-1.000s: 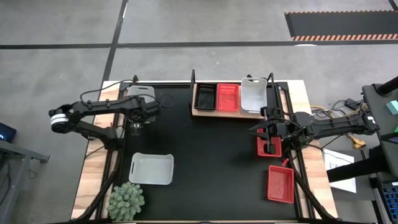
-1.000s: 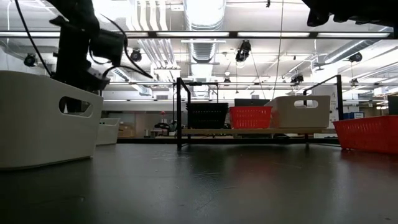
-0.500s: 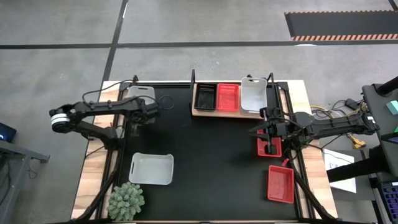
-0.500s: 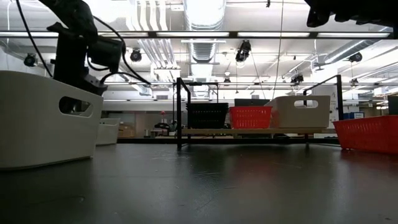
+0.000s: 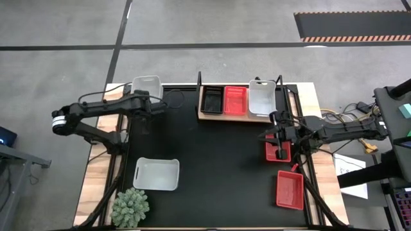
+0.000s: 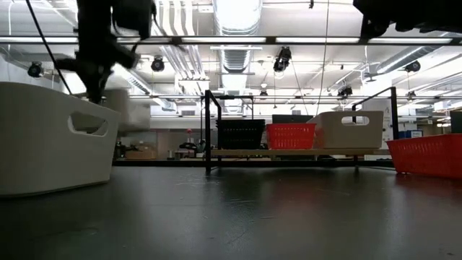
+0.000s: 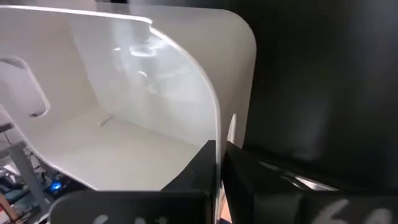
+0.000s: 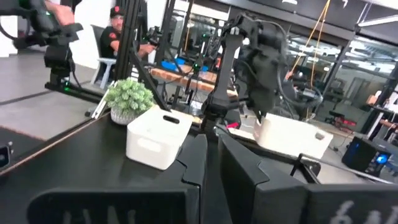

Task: Stack baskets on shelf by color
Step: Stack the top white bin into the top of the white bin on the shelf

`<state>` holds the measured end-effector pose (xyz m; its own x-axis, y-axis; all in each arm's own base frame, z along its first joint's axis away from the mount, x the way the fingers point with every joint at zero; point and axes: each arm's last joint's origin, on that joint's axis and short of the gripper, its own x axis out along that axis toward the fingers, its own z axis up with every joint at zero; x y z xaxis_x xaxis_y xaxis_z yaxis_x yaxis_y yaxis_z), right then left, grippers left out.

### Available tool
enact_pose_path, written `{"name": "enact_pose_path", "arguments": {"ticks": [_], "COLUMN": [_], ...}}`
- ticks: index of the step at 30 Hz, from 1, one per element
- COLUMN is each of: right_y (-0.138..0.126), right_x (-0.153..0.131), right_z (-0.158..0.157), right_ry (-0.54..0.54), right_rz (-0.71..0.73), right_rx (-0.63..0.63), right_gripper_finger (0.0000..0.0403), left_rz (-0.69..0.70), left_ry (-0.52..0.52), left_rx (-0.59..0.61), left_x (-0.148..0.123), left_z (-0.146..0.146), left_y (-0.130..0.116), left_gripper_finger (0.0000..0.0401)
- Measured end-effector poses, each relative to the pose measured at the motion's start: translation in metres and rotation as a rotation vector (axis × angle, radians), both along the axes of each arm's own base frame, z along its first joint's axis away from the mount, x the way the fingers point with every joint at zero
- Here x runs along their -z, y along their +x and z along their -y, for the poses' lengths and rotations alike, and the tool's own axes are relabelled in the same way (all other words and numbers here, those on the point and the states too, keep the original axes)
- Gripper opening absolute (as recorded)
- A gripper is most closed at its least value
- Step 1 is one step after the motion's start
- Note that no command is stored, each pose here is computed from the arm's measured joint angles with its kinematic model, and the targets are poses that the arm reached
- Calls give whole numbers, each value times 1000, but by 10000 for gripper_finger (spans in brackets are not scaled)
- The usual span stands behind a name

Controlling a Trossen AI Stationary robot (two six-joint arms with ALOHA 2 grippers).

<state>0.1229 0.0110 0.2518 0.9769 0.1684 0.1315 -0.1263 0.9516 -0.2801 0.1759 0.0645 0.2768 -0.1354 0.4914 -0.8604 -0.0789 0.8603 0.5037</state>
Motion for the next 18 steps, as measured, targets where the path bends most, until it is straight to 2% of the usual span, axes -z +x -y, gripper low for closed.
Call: {"name": "enact_pose_path", "arguments": {"ticks": [6, 10, 13, 18], "right_y": [-16, -22, -25, -29], "right_x": [-3, -4, -5, -5], "right_z": [1, 1, 2, 2], "right_ry": [61, 96, 122, 133], "right_rz": [25, 34, 37, 44], "right_rx": [-9, -14, -19, -22], "right_gripper_finger": [34, 34, 34, 34], "left_rz": [146, 284, 375, 506], "left_ry": [66, 76, 72, 113], "left_rx": [-16, -15, 10, 90], "left_x": [-54, -84, -104, -128], "left_z": [26, 40, 50, 67], "left_y": [6, 21, 40, 89], "left_gripper_finger": [0, 0, 0, 0]}}
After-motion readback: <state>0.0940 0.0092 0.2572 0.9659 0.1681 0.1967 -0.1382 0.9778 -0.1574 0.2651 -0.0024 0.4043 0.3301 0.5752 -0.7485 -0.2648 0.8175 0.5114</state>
